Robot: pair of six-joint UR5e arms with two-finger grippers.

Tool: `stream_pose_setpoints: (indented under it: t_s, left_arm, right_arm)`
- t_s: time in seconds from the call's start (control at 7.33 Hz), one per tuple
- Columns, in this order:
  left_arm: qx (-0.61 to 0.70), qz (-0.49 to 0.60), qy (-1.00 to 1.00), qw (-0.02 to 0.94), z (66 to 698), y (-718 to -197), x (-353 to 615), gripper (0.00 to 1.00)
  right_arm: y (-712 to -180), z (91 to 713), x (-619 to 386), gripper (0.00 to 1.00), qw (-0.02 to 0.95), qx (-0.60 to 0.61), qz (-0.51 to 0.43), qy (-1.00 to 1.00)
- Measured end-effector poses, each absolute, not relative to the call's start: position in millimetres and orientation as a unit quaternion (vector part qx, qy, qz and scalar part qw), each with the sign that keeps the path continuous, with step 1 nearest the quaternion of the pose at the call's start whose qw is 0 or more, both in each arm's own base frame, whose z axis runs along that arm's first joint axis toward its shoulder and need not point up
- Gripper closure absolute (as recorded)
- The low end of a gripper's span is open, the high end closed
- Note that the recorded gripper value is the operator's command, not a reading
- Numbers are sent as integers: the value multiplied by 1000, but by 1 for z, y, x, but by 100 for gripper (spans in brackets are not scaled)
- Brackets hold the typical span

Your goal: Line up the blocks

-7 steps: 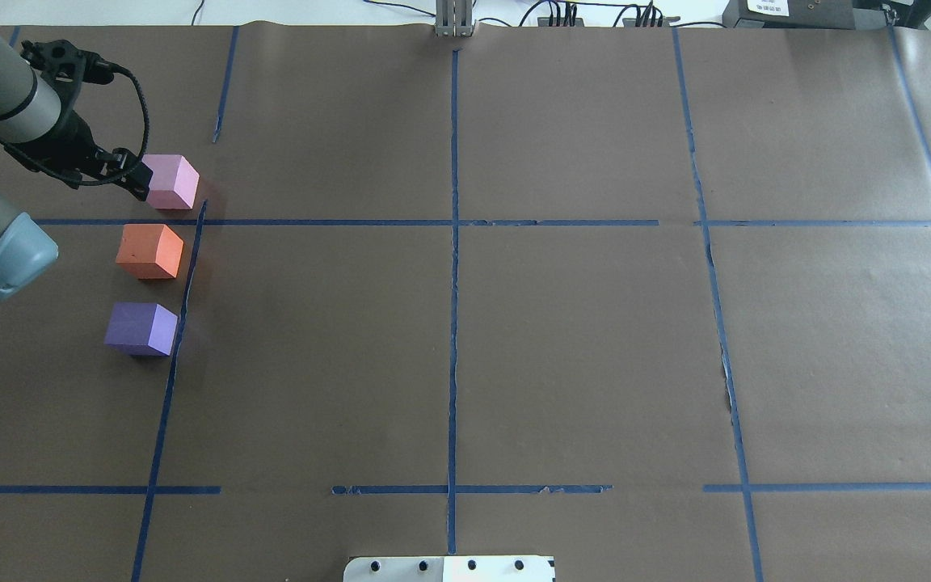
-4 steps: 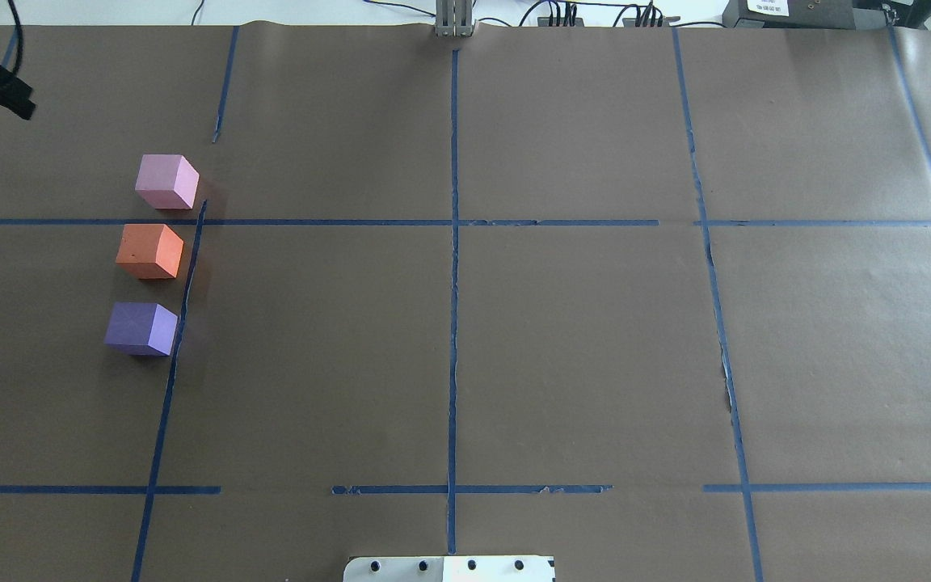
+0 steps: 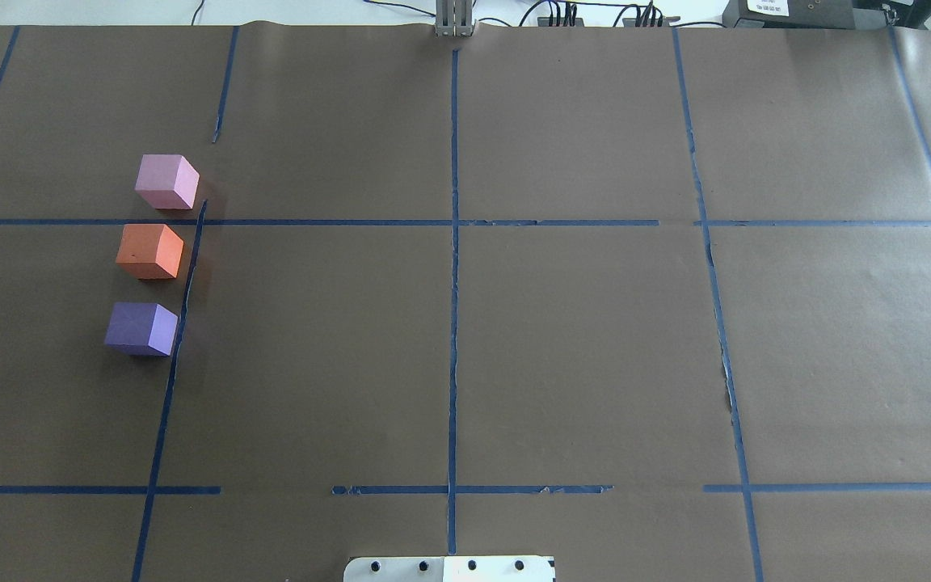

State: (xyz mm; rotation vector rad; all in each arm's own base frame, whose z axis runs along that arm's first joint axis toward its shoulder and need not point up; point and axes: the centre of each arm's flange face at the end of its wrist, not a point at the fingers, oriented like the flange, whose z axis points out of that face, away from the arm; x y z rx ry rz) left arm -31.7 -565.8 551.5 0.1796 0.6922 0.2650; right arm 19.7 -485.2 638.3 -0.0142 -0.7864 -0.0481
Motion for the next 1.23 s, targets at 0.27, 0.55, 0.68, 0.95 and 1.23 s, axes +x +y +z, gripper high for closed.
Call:
stream_pose_setpoints:
  t_s: [0.27, 0.55, 0.68, 0.95, 1.23]
  left_arm:
    - [55, 118, 347, 929, 595, -549, -39, 0]
    - [32, 107, 358, 927, 625, -537, -42, 0]
    - [24, 103, 368, 924, 636, -529, -41, 0]
    - [20, 100, 375, 921, 645, -520, -40, 0]
    - [19, 99, 376, 921, 646, -519, -40, 0]
  right_arm:
    - [-485, 639, 20, 0, 923, -7, -23, -383]
    - [-485, 639, 20, 0, 923, -7, -23, -384]
    - [-485, 639, 20, 0, 923, -7, -23, -384]
    - [-485, 639, 20, 0, 923, -7, -23, -383]
    - [-485, 638, 20, 0, 923, -7, -23, -383]
